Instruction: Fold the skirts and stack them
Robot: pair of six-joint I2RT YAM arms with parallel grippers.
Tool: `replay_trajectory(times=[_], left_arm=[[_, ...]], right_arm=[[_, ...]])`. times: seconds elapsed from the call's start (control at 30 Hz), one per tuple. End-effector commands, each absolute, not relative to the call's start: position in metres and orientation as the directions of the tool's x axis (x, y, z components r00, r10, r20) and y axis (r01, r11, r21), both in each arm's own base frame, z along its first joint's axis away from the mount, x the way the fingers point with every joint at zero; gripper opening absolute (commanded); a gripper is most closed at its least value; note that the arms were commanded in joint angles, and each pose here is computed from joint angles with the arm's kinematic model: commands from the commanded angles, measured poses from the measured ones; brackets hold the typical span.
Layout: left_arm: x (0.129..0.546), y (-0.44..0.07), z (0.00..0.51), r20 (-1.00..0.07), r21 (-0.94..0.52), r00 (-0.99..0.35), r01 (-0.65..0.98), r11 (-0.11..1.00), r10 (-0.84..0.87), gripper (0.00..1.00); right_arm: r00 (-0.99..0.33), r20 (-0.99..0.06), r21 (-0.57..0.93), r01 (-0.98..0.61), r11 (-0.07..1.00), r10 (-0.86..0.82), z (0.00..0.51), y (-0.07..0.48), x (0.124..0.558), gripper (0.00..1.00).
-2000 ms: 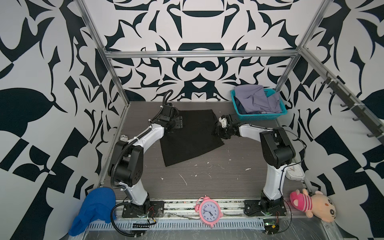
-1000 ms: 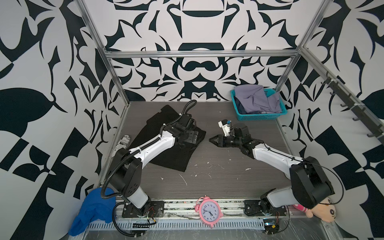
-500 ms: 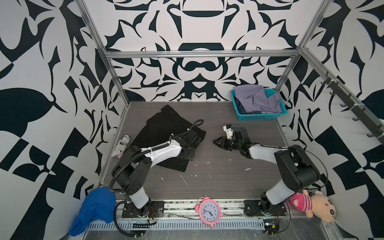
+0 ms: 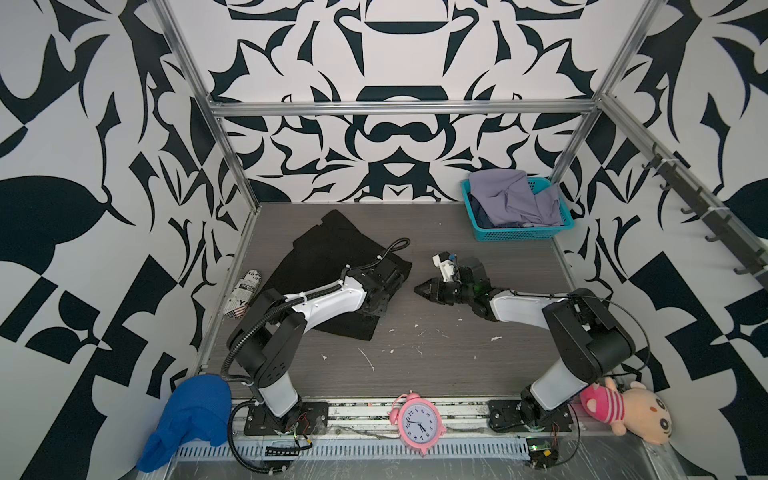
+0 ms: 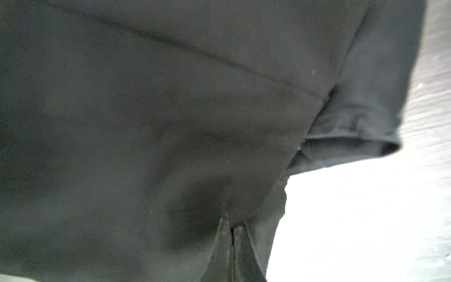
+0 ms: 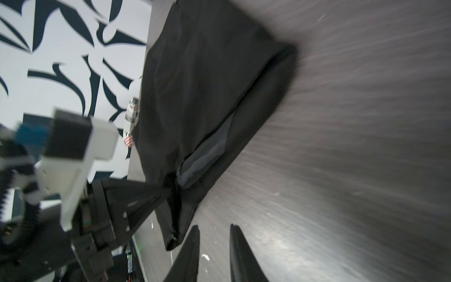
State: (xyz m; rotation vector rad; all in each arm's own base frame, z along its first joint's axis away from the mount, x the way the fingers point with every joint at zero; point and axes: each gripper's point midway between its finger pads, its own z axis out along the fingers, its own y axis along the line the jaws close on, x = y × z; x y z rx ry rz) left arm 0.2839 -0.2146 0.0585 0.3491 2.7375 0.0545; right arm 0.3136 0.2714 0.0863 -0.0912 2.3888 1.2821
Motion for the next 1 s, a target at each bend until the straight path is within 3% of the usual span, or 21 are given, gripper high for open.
replay_trajectory(times=[0.0, 0.67, 0.87, 0.97], left_arm=[[0.290, -0.206, 0.088, -0.431, 0.114, -0.871, 0.206, 0.972, 0.235, 0.00], [0.301, -0.216, 0.158, -0.620, 0.016, -0.759, 0.240, 0.971, 0.198, 0.00], [0.303, -0.221, 0.157, -0.623, 0.000, -0.757, 0.253, 0.967, 0.198, 0.00], [0.304, -0.225, 0.158, -0.629, -0.012, -0.753, 0.258, 0.966, 0.193, 0.00]], right_arm=[[-0.882, -0.458, 0.773, -0.335, 0.539, 0.108, 0.102, 0.289, 0.318, 0.28], [-0.825, -0.530, 0.784, -0.388, 0.485, 0.197, 0.092, 0.376, 0.384, 0.32], [-0.781, -0.549, 0.813, -0.417, 0.406, 0.298, 0.110, 0.400, 0.401, 0.26], [-0.774, -0.565, 0.801, -0.429, 0.419, 0.287, 0.108, 0.414, 0.407, 0.27]])
